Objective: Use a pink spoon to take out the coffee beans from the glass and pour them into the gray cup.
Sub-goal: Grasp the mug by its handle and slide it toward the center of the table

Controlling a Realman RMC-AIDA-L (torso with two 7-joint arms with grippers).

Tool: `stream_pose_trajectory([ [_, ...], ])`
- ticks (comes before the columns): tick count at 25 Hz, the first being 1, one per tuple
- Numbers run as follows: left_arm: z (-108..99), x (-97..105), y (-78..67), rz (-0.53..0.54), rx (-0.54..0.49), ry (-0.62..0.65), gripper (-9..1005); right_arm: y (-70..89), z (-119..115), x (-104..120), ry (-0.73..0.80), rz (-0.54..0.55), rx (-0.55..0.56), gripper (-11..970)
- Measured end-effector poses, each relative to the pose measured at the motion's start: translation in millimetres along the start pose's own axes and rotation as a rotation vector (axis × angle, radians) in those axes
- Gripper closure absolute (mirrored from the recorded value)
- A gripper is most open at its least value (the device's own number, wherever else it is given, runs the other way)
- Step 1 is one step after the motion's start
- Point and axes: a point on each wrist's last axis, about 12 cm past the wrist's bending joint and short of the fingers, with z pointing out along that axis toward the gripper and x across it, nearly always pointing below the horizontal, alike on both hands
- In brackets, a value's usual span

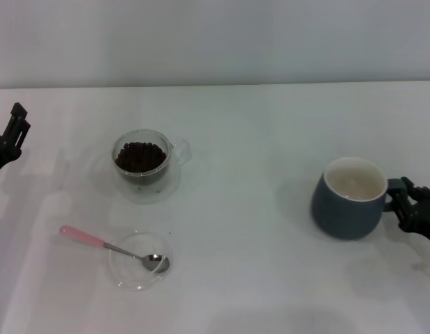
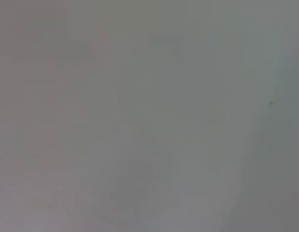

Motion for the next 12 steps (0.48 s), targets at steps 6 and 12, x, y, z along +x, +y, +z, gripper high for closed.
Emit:
stream_pose_trajectory([
  [6, -0.3, 0.3, 0.3, 0.0, -0.001, 0.002, 303, 14.1, 15.7, -2.5, 0.012, -0.003, -0.072, 752],
  [12, -2.1, 1.4, 1.2, -0.001, -0.006, 0.006, 302, 32.5, 34.4, -6.4, 0.017, -0.051, -0.155, 753],
])
